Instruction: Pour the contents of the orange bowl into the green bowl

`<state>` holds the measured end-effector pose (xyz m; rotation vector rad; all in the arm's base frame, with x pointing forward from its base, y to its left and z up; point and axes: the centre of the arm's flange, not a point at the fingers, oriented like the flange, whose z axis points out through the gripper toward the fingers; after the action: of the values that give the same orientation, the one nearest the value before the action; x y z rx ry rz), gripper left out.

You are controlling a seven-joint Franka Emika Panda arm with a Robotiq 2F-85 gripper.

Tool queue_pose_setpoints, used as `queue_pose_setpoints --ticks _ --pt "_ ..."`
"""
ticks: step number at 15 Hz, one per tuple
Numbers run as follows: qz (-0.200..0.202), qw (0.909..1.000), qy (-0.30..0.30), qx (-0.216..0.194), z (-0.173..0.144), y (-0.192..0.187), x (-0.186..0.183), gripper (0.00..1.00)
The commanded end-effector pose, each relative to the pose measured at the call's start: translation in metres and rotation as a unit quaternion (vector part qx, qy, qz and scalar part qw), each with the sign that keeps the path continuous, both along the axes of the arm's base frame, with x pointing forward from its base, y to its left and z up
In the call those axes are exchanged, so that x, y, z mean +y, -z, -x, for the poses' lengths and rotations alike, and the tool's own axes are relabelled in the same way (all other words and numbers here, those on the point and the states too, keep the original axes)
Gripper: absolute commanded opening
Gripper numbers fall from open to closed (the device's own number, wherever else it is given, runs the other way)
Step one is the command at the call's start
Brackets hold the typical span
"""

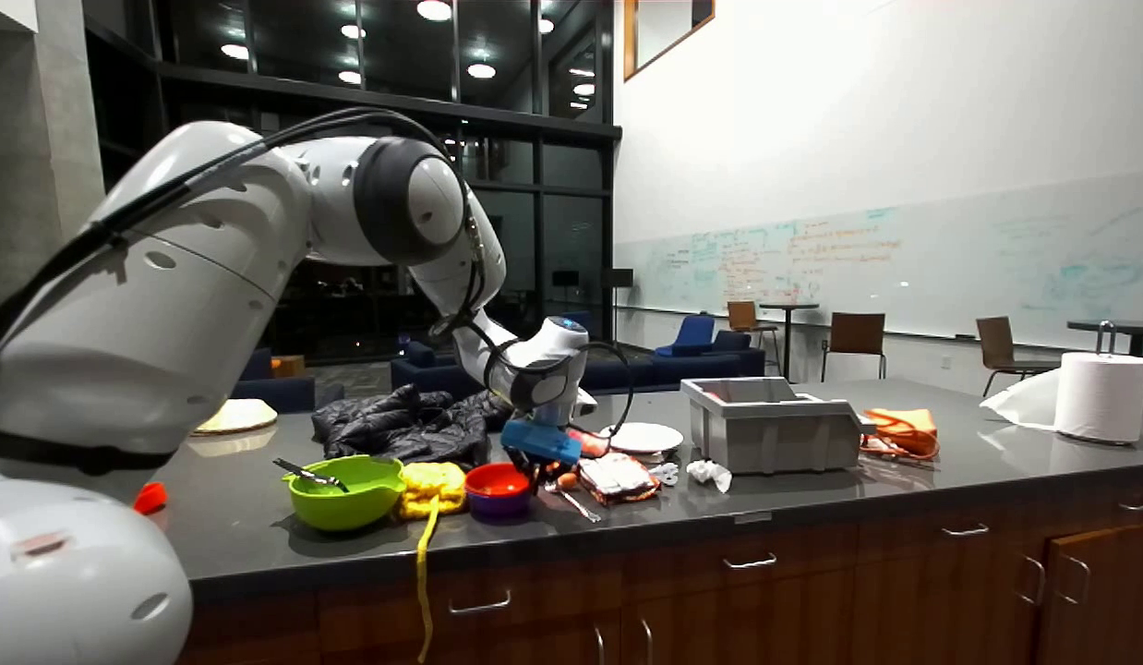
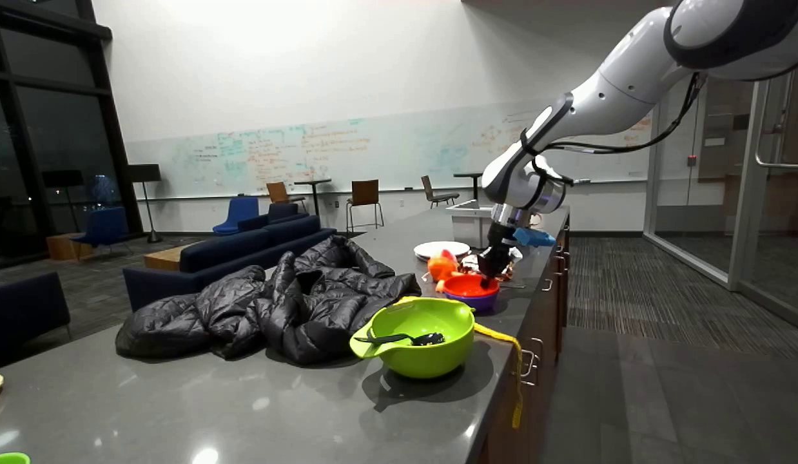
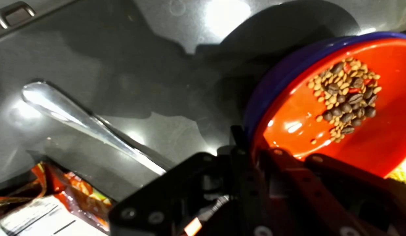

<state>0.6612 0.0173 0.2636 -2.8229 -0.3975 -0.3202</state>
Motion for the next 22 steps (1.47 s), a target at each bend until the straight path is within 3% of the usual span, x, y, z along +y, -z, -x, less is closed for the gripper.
queue_pose_setpoints --ticks 1,8,15,22 --pt "0.009 0.9999 -0.001 0.005 -0.003 -0.008 0.0 0.02" --pt "0.043 0.9989 -0.02 0.002 0.005 -0.027 0.023 0.02" --pt "0.073 0.994 -0.062 -0.052 0.016 -0.091 0.06 0.02" --pt "0.094 0.9832 -0.109 -0.113 0.053 -0.135 0.102 0.02"
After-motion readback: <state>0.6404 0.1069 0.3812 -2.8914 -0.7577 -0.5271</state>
